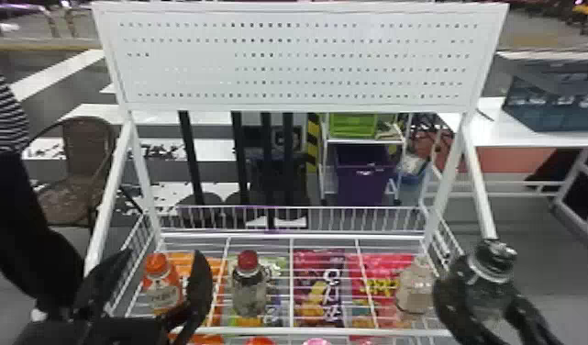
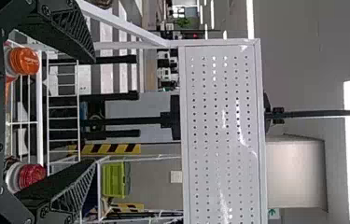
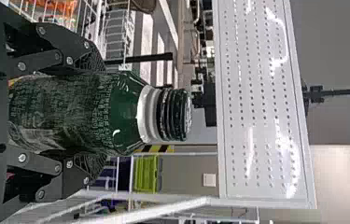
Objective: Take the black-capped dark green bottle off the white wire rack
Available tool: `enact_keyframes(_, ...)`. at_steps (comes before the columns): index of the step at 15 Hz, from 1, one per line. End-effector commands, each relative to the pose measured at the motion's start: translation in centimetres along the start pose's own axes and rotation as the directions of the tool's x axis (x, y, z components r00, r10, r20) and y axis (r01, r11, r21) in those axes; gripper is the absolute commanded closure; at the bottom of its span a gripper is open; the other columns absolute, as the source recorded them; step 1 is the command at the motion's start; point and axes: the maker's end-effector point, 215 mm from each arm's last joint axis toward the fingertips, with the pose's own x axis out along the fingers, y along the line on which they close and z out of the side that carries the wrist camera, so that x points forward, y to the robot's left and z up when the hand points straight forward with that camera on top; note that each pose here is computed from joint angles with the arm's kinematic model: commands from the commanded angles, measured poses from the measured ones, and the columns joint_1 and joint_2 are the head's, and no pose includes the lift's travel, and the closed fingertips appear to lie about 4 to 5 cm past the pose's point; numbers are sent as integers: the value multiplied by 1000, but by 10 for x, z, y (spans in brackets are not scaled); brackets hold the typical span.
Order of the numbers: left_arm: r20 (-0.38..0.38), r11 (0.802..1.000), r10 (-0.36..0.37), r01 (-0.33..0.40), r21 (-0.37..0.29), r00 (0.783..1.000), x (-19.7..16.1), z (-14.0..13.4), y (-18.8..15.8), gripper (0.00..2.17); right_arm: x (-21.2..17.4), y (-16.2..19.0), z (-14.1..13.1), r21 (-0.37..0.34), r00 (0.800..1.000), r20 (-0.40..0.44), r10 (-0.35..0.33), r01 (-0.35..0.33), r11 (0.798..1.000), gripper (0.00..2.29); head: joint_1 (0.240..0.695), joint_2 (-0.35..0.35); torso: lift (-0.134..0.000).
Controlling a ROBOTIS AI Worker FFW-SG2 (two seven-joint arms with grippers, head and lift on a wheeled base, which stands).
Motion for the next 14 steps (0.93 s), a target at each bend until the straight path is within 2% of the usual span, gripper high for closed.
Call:
enact_keyframes(1, 1, 1000, -1, 1, -1, 1000, 0, 1, 0, 137, -23, -32, 8, -11, 998, 24, -52, 53, 999, 1453, 499, 0, 0)
enact_keyframes(3, 2, 1000, 0, 0, -1, 1000, 0, 1, 0, 137, -31, -47, 7, -9, 997, 27, -72, 72, 997, 1457, 499, 0, 0)
enact_keyframes(14, 9, 1000, -3, 3, -2, 1000, 2, 4, -1, 137, -27, -49, 3, 7, 997, 27, -73, 73, 997, 1453, 499, 0, 0)
